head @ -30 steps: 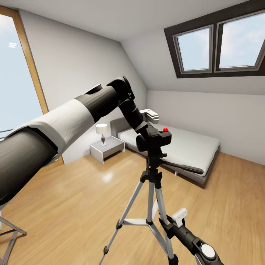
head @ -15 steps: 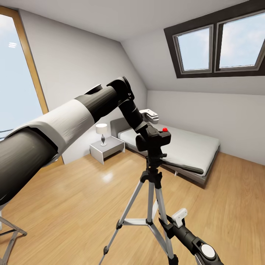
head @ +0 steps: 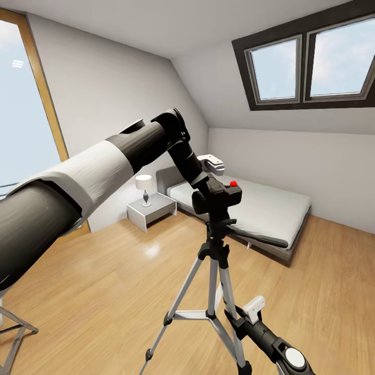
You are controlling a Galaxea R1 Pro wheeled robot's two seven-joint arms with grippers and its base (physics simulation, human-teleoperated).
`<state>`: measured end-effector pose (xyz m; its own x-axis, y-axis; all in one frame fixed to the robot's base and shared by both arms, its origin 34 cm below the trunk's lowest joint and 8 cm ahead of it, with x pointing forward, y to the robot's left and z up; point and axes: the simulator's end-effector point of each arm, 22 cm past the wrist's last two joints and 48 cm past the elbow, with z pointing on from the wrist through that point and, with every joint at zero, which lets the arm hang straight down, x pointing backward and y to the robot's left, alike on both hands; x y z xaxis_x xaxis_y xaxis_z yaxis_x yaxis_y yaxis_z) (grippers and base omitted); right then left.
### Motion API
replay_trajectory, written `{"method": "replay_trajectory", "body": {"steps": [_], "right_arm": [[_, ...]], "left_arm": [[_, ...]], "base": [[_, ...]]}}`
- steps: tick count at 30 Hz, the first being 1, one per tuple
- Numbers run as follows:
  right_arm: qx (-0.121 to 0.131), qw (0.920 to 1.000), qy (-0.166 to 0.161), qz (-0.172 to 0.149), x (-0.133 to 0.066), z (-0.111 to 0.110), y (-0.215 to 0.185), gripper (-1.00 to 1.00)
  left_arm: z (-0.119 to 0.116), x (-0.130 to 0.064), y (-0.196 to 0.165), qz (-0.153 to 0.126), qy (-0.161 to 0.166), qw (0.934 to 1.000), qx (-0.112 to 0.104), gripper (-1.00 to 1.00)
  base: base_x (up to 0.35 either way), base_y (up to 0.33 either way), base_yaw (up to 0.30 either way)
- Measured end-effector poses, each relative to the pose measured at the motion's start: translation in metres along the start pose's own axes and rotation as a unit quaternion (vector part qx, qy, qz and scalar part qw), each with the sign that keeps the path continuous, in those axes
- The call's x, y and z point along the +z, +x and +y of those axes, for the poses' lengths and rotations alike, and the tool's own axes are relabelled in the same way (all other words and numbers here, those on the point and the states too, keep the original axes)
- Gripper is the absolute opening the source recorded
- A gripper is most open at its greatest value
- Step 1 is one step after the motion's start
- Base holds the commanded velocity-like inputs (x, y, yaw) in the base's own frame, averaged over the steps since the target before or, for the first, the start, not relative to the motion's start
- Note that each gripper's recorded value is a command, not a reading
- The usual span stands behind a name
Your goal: Attach the digital camera to the camera tripod in the bedroom.
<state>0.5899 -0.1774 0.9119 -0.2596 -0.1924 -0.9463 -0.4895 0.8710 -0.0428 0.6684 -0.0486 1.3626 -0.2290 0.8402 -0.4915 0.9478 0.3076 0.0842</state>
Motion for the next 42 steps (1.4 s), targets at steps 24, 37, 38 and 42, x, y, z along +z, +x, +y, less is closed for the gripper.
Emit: {"method": "replay_trajectory", "body": {"steps": [24,37,38,42], "right_arm": [[-0.001,1.0000,-0.001,0.000,0.0000,0.0005,0.0000,-1.00],[-0.002,1.0000,-0.001,0.000,0.0000,0.0007,0.0002,-1.00],[-0.002,1.0000,-0.001,0.000,0.0000,0.0007,0.0002,-1.00],[-0.002,1.0000,-0.001,-0.001,0.0000,0.0007,0.0002,-1.00]], "left_arm": [[0.0022,0.0037,0.0055,0.013,-0.006,0.9999,0.002,-1.00],[0.0022,0.0037,0.0056,0.013,-0.006,0.9999,0.002,-1.00],[0.0022,0.0037,0.0056,0.013,-0.006,0.9999,0.002,-1.00],[0.0022,0.0037,0.0056,0.013,-0.006,0.9999,0.002,-1.00]], "base": [[0.000,0.000,0.000],[0.000,0.000,0.000],[0.000,0.000,0.000],[0.000,0.000,0.000]]}}
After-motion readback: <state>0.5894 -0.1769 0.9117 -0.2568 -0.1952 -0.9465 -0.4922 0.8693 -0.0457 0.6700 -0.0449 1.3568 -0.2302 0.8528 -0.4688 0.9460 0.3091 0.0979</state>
